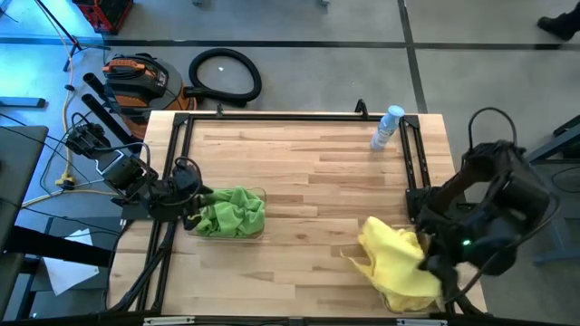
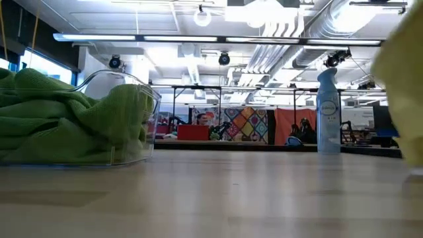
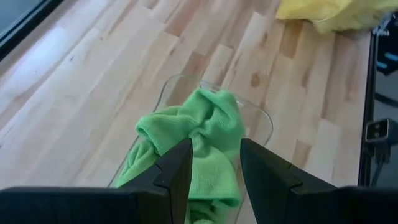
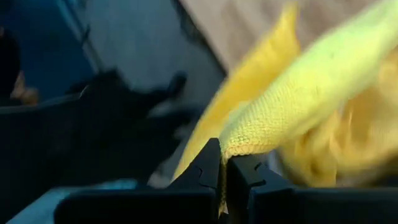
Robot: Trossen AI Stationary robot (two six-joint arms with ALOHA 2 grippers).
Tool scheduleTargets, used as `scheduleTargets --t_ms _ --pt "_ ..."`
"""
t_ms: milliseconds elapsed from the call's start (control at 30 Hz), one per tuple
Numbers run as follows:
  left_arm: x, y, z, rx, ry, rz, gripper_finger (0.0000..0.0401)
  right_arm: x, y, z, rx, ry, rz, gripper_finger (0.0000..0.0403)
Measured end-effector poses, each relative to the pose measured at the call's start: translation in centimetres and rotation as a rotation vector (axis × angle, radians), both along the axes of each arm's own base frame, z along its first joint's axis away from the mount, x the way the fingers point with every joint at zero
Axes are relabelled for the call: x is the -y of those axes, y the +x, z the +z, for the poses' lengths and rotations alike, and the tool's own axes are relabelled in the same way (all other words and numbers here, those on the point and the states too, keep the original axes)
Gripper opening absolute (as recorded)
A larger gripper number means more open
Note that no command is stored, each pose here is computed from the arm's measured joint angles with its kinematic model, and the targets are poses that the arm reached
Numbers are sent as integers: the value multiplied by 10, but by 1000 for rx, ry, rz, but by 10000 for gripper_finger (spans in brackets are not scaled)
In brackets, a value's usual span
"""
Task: Sort microfiber towel by color & place in baskets
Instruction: Put the yellow towel into the right transparent bin
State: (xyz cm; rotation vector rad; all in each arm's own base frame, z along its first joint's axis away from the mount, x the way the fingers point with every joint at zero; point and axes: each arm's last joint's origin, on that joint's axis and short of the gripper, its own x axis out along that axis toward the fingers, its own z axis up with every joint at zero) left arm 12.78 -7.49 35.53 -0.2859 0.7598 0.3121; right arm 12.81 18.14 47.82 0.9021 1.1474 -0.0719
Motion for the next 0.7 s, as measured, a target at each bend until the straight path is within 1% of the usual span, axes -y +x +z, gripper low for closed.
scheduleTargets --t_ms 233,333,533,700 --pt "-1 0 1 37 1 64 125 22 -36 18 -227 264 138 0" --pt "-2 0 1 54 -5 95 125 35 -52 26 -319 356 160 0" --pt "-3 1 2 82 3 135 125 63 -81 38 -403 469 173 0" --pt "-3 1 2 103 4 167 125 82 -100 43 -466 527 182 0"
